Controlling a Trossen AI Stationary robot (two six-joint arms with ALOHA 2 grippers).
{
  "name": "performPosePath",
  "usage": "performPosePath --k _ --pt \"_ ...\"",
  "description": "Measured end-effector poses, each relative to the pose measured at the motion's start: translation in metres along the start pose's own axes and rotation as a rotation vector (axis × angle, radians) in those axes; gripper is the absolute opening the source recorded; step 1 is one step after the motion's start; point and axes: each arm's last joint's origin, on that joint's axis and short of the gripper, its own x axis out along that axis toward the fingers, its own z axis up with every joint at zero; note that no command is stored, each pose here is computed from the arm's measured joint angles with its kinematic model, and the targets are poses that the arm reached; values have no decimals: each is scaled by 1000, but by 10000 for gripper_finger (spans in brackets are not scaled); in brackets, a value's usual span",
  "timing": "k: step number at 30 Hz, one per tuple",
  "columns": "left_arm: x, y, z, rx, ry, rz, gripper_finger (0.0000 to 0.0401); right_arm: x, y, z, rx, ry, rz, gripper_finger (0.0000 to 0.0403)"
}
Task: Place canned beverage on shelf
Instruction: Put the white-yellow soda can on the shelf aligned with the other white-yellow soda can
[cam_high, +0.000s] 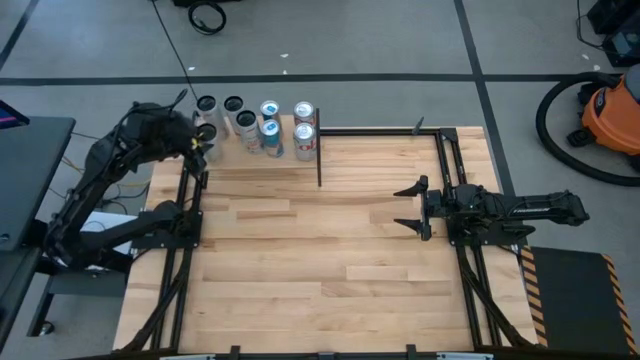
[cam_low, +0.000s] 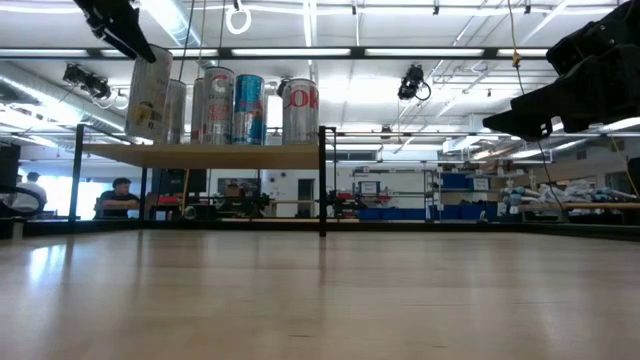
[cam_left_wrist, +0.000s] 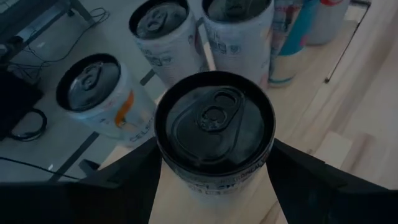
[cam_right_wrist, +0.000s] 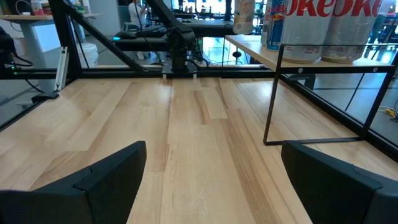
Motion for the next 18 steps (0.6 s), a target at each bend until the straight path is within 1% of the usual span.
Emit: performPosePath --k 2,7,9,13,18 --pt "-1 -1 -3 18 0 -23 272 0 0 0 0 0 0 383" --pt "2 -7 -9 63 -20 -137 272 0 0 0 0 0 0 383" --pt "5 -9 -10 83 -23 -166 272 0 0 0 0 0 0 383" --pt "5 -9 -10 122 -31 -175 272 0 0 0 0 0 0 383" --pt "5 -6 -11 106 -25 -156 272 0 0 0 0 0 0 383"
